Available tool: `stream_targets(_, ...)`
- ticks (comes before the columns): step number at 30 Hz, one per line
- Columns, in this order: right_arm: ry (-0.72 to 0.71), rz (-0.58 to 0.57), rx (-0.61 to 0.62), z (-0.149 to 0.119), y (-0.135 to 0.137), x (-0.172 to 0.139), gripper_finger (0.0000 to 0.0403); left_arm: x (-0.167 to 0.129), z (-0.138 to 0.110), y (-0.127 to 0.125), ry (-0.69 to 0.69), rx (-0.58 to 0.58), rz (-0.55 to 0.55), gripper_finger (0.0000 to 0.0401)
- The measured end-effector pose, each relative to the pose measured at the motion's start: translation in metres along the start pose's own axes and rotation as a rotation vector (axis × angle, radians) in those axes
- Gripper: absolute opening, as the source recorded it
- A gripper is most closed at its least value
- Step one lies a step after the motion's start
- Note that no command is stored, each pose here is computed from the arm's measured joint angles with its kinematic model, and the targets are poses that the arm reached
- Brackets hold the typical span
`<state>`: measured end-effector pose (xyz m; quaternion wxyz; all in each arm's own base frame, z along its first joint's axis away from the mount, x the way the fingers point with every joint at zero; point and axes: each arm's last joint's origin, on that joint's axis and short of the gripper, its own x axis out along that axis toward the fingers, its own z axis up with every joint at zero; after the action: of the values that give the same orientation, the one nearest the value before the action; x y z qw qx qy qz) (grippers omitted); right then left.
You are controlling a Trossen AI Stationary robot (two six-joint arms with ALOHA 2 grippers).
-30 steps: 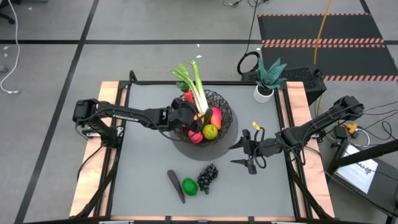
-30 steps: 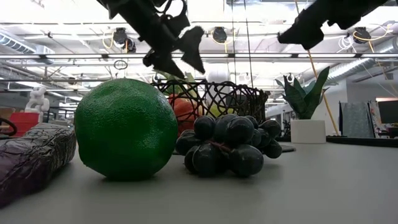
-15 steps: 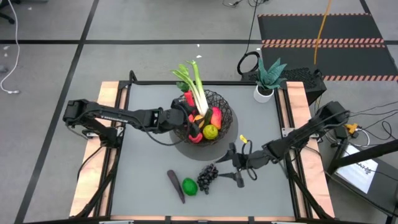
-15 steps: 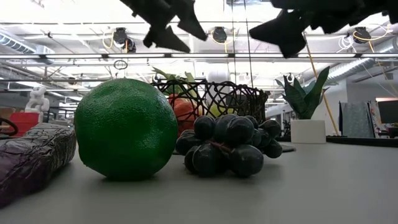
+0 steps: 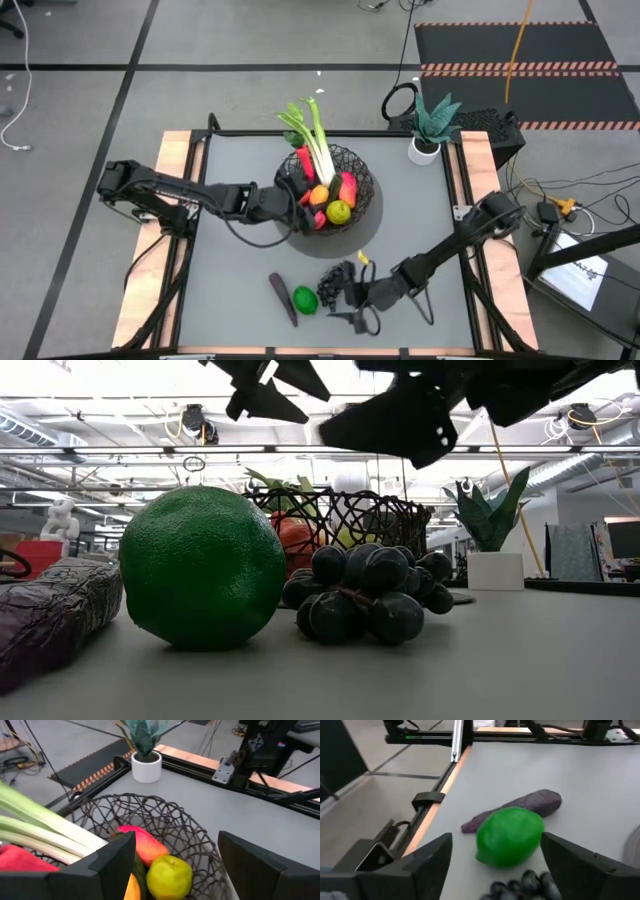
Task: Build produce basket
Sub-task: Put the green lime into the black woven basket
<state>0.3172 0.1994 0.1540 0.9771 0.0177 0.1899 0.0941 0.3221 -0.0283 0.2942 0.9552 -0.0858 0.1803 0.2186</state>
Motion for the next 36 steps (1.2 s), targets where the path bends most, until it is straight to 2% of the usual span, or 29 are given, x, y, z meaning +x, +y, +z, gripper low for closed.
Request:
stream_targets(8,-0.059,-0.145,0.054,0.008,0.013,0.036,0.0351,-0.012,-0.007,-0.020,0.009,-0.021,-0.068,0.0278)
stream_targets(10,-0.093,-0.212,0.118,0.011,0.014,0.044,0.0354,-0.016,-0.009,-0.026,0.010,-0.013,-0.083,0.0278)
stream_targets(14,-0.114,-0.229,0.153,0.015,0.018,0.057,0.0354,-0.021,-0.012,-0.034,0.013,0.006,-0.112,0.0278)
stream_targets(17,-0.104,-0.243,0.147,0.009,0.024,0.065,0.0354,-0.025,-0.014,-0.038,0.019,0.019,-0.124,0.0278)
stream_targets(23,-0.085,-0.363,0.079,-0.016,0.029,0.075,0.0354,-0.027,-0.016,-0.041,0.018,0.028,-0.128,0.0278)
stream_targets(29,-0.081,-0.363,0.132,-0.023,0.027,0.080,0.0355,-0.030,-0.017,-0.044,0.014,0.035,-0.127,0.0278)
stream_targets(36,-0.017,-0.278,0.194,-0.026,0.019,0.085,0.0354,-0.031,-0.018,-0.046,0.015,0.023,-0.133,0.0278)
